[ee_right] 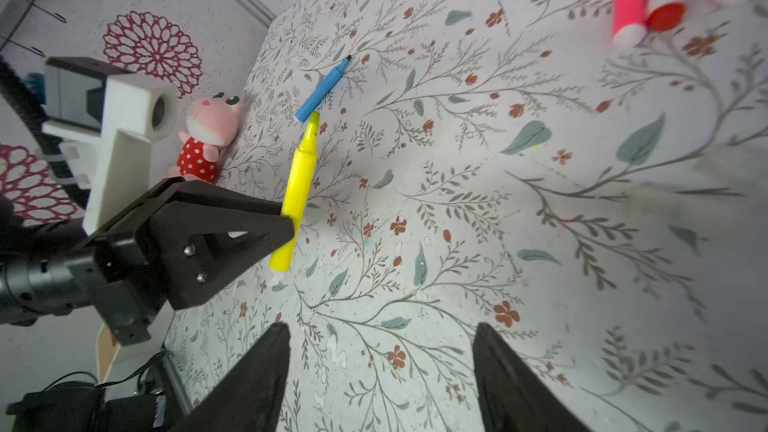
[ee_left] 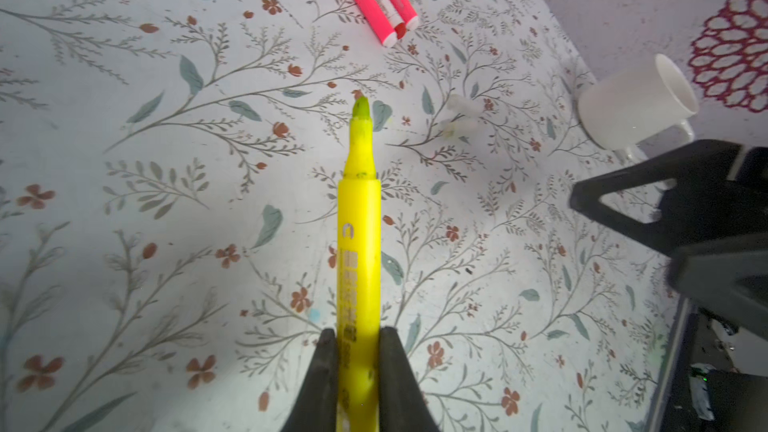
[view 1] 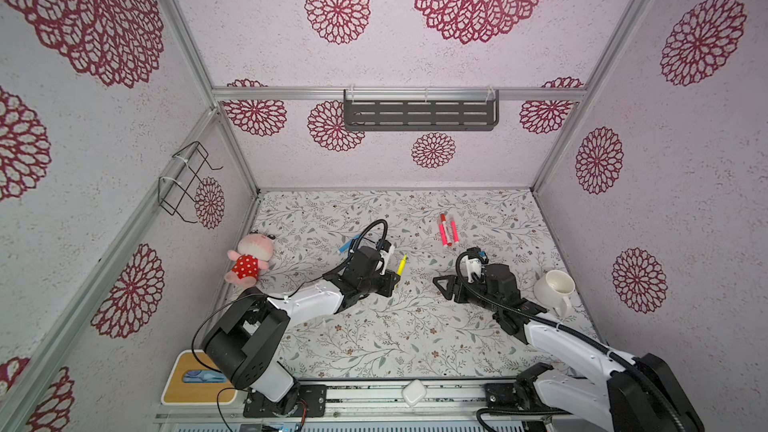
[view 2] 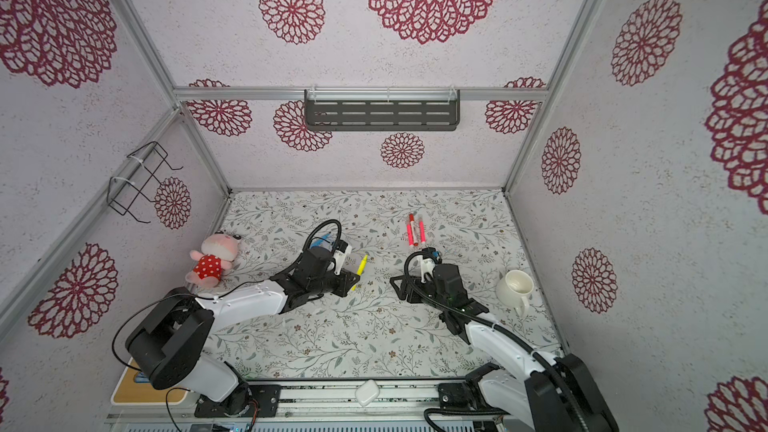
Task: Insert the pens into the pen caps
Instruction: 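Lift the yellow highlighter upright with the left gripper while the right gripper approaches it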
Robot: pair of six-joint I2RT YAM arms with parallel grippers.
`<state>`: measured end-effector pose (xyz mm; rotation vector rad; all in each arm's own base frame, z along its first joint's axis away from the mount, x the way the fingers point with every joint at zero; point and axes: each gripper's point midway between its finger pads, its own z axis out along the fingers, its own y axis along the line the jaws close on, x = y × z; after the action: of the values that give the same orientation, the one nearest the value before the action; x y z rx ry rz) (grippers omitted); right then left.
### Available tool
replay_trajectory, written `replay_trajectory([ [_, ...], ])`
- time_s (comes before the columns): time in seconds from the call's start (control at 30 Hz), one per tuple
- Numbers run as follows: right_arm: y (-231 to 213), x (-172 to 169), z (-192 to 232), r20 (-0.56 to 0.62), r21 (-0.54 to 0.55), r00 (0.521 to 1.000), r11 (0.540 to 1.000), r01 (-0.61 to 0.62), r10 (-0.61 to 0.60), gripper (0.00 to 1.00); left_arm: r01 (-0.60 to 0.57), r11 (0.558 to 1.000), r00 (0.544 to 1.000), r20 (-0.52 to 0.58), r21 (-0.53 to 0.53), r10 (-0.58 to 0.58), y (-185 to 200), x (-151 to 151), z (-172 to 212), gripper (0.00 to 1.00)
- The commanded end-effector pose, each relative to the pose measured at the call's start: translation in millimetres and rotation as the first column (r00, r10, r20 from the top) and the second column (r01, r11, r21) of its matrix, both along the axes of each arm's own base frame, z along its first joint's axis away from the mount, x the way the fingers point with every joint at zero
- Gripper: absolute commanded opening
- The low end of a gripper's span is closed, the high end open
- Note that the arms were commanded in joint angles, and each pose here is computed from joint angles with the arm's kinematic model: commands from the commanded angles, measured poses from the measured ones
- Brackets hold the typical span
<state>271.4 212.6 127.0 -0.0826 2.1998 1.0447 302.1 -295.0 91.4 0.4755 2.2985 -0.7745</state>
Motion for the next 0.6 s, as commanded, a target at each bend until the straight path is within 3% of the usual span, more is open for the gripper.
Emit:
replay_trajectory([
  [0.0,27,7,46,0.103,0.185,0.992,0.978,-0.096,0.077,0.69,0.008,0.995,0.998,0.070,-0.103,-0.001,-17,-2,30,0.02],
  [0.27,51,23,57,0.094,0.337,0.989,0.931,-0.142,0.116,0.59,0.032,0.994,0.996,0.086,-0.105,-0.023,-31,-13,36,0.02],
  [0.57,72,30,50,0.064,0.429,0.986,0.888,-0.166,0.154,0.47,0.060,0.993,0.994,0.101,-0.097,-0.050,-41,-21,41,0.01],
])
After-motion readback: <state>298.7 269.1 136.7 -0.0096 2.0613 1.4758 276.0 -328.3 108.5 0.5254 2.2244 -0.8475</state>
